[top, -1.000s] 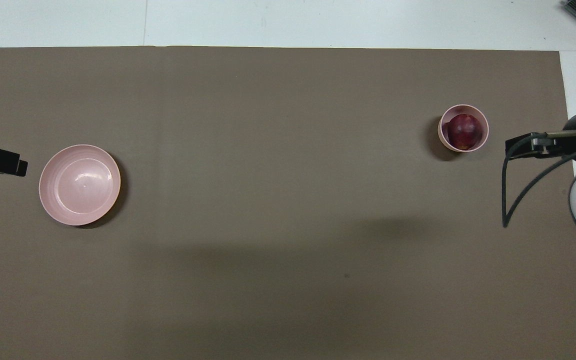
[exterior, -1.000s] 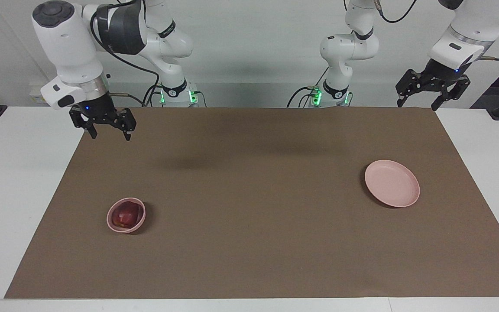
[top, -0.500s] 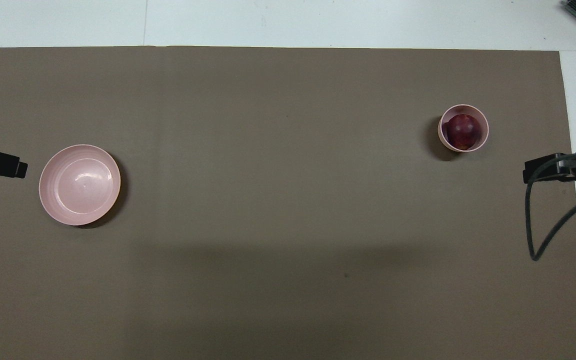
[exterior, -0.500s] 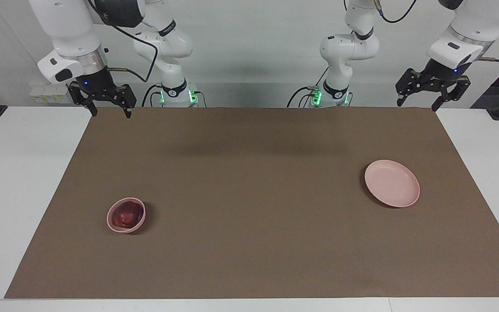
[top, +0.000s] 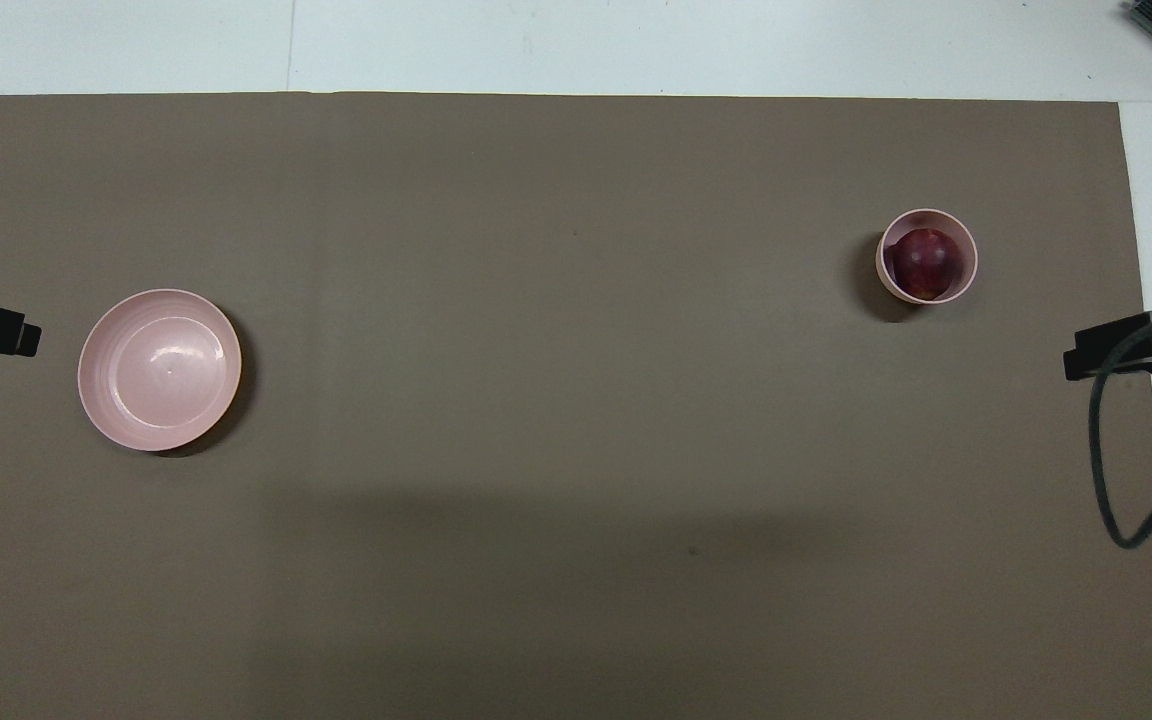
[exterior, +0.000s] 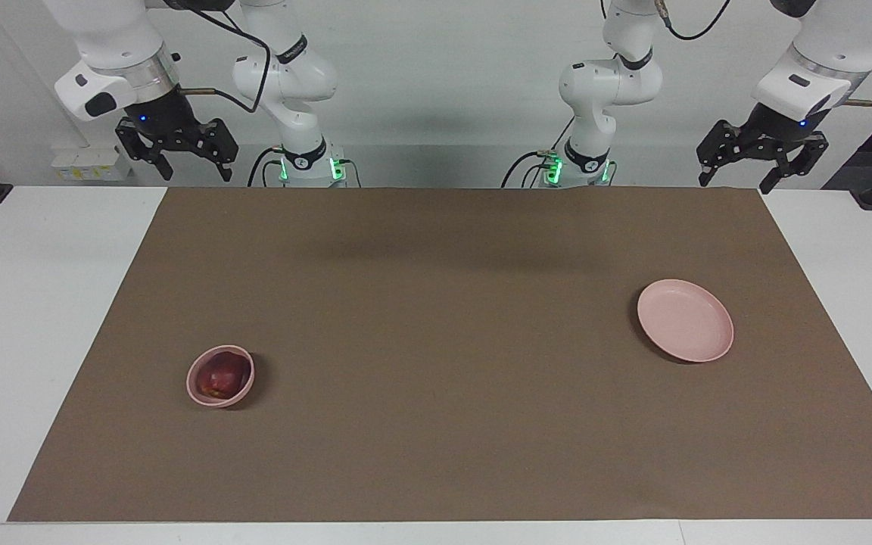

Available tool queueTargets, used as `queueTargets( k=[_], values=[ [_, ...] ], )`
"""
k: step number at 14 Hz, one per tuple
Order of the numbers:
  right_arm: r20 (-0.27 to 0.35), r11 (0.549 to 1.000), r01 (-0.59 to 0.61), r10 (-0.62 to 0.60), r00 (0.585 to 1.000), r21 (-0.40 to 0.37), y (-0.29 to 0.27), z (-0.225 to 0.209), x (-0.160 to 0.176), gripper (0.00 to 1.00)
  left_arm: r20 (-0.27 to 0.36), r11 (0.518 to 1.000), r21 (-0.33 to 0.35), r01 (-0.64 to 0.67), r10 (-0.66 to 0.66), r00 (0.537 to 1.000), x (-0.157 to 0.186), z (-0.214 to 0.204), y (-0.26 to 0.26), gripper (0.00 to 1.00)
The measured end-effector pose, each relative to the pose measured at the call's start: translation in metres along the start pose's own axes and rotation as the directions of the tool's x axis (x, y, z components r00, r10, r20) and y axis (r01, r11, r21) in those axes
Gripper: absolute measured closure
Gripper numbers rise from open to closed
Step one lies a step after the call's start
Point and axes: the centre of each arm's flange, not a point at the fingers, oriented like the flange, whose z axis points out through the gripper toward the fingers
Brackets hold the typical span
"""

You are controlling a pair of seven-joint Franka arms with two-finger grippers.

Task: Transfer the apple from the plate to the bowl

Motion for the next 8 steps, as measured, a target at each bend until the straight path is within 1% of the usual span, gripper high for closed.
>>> queueTargets(
  k=[5, 8],
  values=[
    [-0.008, 1.0, 0.004, -0.004, 1.0, -0.019, -0.0008, 0.0004, 0.0028, 0.0, 0.0, 1.0, 0.0, 0.02, -0.02, 1.0, -0.0016, 0.0001, -0.009, 0.0],
    [0.005, 1.0, 0.004, -0.004, 1.0, -0.02, -0.0006, 0.0008, 0.0015, 0.0, 0.001, 1.0, 0.0, 0.021, -0.021, 1.0, -0.0017, 0.0001, -0.0094, 0.0]
  ],
)
